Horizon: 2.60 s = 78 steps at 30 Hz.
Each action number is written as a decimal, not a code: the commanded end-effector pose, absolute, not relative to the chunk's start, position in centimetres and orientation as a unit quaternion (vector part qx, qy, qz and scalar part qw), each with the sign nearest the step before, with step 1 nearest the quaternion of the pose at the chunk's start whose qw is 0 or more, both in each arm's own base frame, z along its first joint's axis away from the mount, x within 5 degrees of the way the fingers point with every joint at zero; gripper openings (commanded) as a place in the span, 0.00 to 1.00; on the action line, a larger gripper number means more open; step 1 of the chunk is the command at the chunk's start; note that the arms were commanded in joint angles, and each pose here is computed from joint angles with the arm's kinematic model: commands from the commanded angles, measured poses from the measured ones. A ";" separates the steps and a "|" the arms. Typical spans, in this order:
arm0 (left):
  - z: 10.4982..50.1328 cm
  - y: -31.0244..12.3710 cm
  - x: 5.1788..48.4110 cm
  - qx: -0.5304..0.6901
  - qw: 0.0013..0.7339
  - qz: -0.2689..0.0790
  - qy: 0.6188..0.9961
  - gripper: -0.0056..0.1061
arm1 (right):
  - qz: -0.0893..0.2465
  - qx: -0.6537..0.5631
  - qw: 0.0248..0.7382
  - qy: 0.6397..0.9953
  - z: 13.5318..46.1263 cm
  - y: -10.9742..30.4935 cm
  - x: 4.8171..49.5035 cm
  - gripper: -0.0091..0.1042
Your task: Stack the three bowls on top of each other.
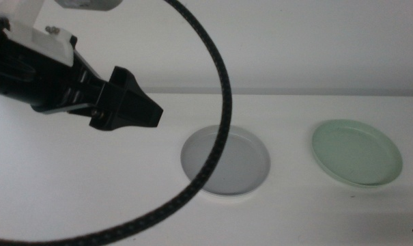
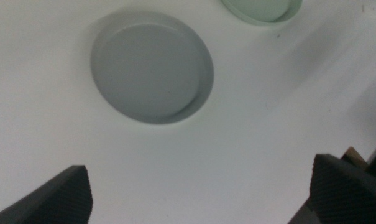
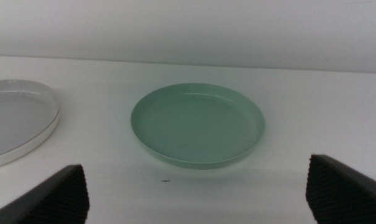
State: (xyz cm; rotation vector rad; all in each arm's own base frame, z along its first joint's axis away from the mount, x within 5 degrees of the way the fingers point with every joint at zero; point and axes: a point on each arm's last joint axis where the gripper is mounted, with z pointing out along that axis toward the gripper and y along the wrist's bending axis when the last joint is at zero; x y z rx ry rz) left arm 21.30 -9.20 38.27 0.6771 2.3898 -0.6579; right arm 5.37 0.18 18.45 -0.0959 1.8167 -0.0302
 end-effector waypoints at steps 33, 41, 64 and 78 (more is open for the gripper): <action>38.5 -9.1 21.9 0.238 0.315 -0.242 0.886 0.89 | 0.088 0.040 0.378 0.921 33.0 1.3 9.6 0.90; 38.5 -9.1 21.8 0.239 0.314 -0.242 0.887 0.89 | 0.028 0.098 0.309 0.946 33.2 0.1 15.3 0.90; 38.3 -8.9 22.1 0.213 0.319 -0.236 0.893 0.89 | 0.056 0.174 0.048 0.982 21.5 -13.0 36.3 0.82; 38.3 -8.9 22.1 0.212 0.319 -0.237 0.893 0.89 | 0.052 0.152 0.070 0.985 15.9 -10.6 39.9 0.68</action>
